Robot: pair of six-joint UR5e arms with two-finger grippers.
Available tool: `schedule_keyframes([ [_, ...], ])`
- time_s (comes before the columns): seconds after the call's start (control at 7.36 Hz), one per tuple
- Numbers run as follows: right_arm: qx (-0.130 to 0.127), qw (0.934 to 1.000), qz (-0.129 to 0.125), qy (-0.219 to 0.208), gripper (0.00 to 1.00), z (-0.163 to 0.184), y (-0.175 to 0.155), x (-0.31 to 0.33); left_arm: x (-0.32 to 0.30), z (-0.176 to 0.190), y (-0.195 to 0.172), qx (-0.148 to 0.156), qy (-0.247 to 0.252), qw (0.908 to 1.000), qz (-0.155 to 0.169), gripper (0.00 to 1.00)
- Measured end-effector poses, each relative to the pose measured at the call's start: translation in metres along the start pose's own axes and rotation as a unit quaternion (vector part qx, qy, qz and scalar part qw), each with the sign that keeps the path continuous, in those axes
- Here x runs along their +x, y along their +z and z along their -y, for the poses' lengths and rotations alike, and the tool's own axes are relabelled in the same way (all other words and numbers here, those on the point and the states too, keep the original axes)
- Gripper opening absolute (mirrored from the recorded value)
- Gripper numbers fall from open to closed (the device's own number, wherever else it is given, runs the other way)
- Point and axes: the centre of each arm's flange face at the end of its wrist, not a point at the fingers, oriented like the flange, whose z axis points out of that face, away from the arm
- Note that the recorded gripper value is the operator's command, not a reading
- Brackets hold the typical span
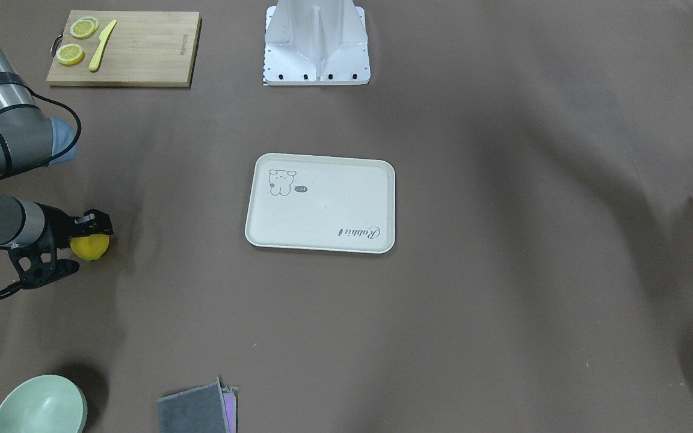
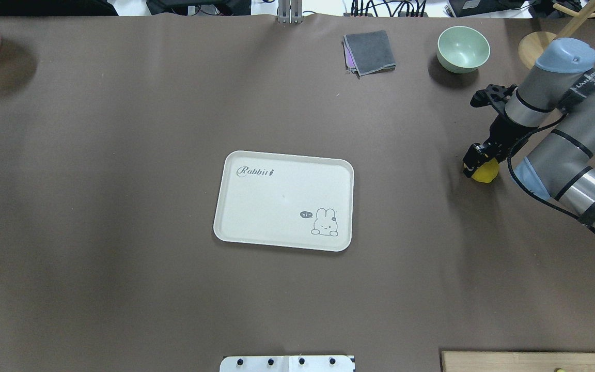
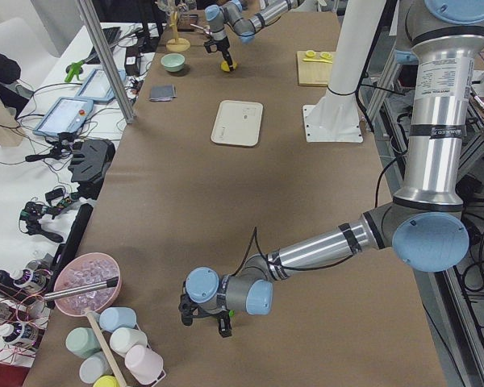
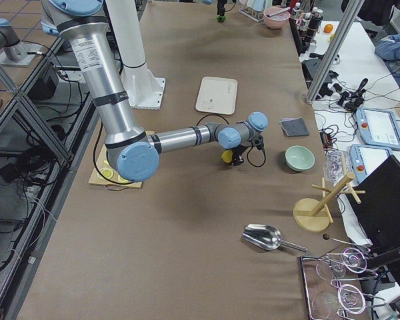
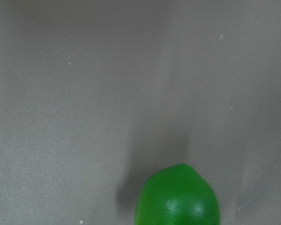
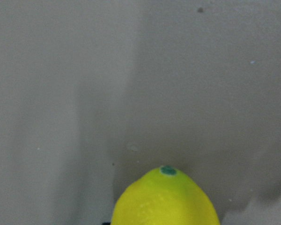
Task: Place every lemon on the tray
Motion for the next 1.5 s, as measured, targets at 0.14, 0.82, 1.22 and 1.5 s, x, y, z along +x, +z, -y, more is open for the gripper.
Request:
schedule_keyframes([
  [0.14, 0.003, 1.0, 0.002, -0.001, 0.21, 0.002, -0.004, -0.002, 0.001, 0.0, 0.0, 0.0, 0.004, 1.0, 0.0, 0.0],
  [0.82, 0.064, 0.9938, 0.031, -0.085, 0.22, 0.039, -0.067, -0.151, 0.054, 0.012, -0.036, 0.011, 0.034, 0.9984, -0.043, 0.0],
  [1.22, 0.065, 0.9963, 0.046, -0.031, 0.23, 0.059, -0.069, -0.26, 0.148, 0.025, -0.114, 0.033, 0.053, 0.9965, -0.056, 0.0],
  [1.5, 0.058, 0.9958, 0.049, -0.052, 0.26, 0.061, -0.045, -0.32, 0.235, 0.048, -0.173, 0.016, 0.033, 0.9982, -0.048, 0.0],
])
